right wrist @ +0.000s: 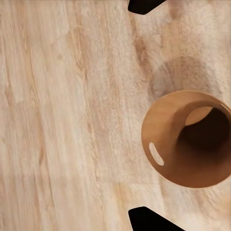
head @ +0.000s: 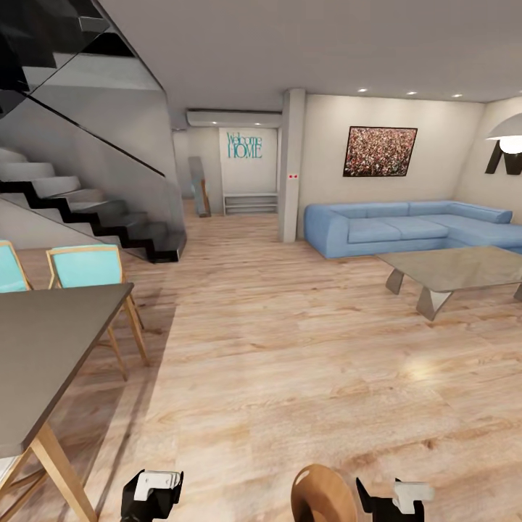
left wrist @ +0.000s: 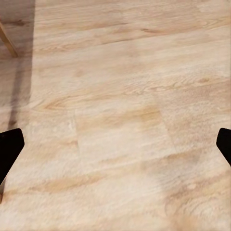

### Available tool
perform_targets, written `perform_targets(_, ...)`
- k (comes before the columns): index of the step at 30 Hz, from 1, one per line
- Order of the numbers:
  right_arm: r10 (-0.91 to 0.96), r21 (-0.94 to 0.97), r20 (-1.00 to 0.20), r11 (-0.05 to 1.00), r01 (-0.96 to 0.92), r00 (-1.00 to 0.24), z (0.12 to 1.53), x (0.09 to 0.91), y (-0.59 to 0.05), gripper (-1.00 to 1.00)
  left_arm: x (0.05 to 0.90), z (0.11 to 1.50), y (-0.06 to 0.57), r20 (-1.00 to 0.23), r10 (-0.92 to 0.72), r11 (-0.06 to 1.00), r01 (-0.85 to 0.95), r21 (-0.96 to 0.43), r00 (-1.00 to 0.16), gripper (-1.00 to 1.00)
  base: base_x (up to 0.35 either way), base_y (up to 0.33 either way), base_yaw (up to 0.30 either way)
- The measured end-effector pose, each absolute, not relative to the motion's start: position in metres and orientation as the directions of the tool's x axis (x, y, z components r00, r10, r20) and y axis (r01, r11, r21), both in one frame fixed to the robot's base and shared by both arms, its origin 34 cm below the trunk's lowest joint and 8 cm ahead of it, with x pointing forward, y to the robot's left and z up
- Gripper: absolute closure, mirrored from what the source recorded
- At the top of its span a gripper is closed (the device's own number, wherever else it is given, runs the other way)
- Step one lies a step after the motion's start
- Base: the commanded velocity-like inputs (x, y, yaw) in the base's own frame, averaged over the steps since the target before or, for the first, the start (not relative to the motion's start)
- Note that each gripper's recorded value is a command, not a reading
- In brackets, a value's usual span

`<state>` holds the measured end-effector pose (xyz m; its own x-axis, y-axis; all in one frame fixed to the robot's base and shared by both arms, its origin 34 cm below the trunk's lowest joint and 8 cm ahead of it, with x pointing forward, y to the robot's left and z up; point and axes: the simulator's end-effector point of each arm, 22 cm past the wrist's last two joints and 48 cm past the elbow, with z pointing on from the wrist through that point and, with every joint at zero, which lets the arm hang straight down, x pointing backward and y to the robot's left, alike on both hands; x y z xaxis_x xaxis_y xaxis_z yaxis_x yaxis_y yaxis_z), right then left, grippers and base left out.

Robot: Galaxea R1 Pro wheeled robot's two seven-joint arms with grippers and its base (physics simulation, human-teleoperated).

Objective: Put the three can of soda from the living room inside the tash can in the kitchen.

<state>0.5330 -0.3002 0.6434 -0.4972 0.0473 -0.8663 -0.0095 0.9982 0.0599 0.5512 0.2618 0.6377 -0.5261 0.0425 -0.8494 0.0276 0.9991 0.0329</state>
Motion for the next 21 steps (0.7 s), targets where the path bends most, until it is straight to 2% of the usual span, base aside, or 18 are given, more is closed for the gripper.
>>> perform_targets(21, 0.055, 0.066, -0.844, 0.998, -0.002, -0.533, 0.6386, 0.5352, -0.3031, -1.00, 0.5513, 0.6378, 0.2634, -0.849, 0.038, 0.999, 0.021, 0.032, -0.526, -1.00, 0.000, 0.000, 0.000)
